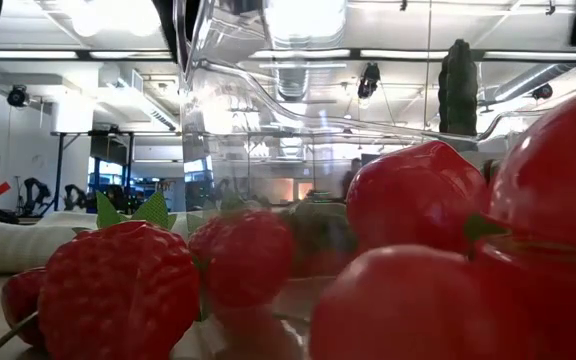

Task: Pick and placing Produce into tupperware
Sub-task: Put the red cherry into the transparent bin

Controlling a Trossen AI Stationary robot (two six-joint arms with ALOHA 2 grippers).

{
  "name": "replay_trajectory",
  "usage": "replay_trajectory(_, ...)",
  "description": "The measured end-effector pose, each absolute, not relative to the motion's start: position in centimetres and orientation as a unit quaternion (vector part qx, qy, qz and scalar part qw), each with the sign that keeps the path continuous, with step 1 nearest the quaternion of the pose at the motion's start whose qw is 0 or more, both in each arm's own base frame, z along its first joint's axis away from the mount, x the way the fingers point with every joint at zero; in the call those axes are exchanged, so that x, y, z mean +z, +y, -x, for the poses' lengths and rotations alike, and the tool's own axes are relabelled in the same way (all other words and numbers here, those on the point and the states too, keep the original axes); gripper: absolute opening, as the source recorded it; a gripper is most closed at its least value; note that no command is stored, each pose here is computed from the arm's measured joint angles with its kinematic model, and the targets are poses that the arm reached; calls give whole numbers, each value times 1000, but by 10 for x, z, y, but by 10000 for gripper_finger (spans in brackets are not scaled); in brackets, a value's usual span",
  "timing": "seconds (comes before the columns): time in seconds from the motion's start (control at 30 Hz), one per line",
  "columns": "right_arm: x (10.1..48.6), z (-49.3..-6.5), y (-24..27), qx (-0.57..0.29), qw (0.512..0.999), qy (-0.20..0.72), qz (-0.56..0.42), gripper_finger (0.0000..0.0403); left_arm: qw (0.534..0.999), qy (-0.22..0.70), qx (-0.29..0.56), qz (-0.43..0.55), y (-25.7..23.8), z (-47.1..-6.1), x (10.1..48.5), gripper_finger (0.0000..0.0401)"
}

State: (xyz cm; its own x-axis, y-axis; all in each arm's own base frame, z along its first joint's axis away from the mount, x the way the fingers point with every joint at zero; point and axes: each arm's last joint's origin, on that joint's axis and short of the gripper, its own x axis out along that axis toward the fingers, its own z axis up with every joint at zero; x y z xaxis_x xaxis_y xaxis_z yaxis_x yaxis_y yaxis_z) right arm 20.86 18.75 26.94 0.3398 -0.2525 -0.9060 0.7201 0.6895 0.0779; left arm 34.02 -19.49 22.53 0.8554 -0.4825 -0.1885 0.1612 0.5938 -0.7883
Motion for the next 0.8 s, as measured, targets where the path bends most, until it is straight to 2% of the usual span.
replay_trajectory(0.13, 269, -201, 194, -289, 786, 502, -216, 224, 891, 180, -199, 367, -194, -335, 235, 118)
replay_trajectory(0.23, 273, -189, 191, -326, 773, 493, -231, 224, 890, 195, -194, 363, -192, -330, 241, 107)
replay_trajectory(0.47, 281, -170, 175, -425, 684, 501, -317, 224, 890, 254, -159, 342, -179, -309, 256, 87)
replay_trajectory(0.67, 273, -166, 171, -409, 683, 516, -315, 224, 895, 328, -72, 294, -163, -285, 258, 81)
replay_trajectory(0.8, 264, -168, 165, -381, 661, 500, -410, 224, 891, 357, -49, 276, -156, -273, 253, 81)
